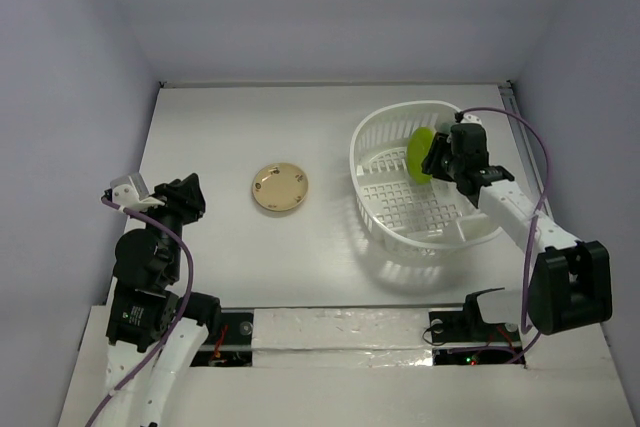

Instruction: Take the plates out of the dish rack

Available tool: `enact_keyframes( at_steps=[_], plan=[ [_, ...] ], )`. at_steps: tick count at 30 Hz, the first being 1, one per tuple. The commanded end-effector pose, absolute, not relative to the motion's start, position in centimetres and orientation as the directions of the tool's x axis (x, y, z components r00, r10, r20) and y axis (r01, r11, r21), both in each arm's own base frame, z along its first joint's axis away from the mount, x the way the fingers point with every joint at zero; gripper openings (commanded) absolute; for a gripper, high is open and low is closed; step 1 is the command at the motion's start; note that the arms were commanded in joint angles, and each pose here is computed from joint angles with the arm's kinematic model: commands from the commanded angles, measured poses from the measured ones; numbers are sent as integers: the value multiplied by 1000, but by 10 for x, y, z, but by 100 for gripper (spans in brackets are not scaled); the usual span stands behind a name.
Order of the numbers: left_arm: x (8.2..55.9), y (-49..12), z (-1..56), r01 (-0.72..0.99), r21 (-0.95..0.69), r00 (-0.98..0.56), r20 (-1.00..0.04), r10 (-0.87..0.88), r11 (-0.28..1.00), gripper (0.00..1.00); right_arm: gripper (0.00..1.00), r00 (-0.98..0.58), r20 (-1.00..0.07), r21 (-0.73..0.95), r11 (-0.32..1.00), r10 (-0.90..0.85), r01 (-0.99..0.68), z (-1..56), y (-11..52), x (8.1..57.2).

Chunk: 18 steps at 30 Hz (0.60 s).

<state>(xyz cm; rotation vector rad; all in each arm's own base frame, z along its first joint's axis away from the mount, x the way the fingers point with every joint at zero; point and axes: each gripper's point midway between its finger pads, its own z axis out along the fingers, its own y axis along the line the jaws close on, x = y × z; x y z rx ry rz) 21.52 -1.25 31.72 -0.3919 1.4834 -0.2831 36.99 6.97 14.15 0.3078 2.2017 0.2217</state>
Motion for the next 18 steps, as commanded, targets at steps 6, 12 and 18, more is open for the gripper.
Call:
enact_keyframes(
  at_steps=[6,12,18],
  plan=[
    [217,-16,328,-26,-426,98,-901,-422,904,37,48,-500,-823,282,958,271,55,176,78,405],
    [218,-16,327,-26,-425,95,-902,-421,905,37,46,-496,-833,280,960,243,0,182,86,412],
    [219,-17,328,-21,-426,93,-901,-423,904,37,32,-496,-838,273,962,229,-19,185,88,416]
  ],
)
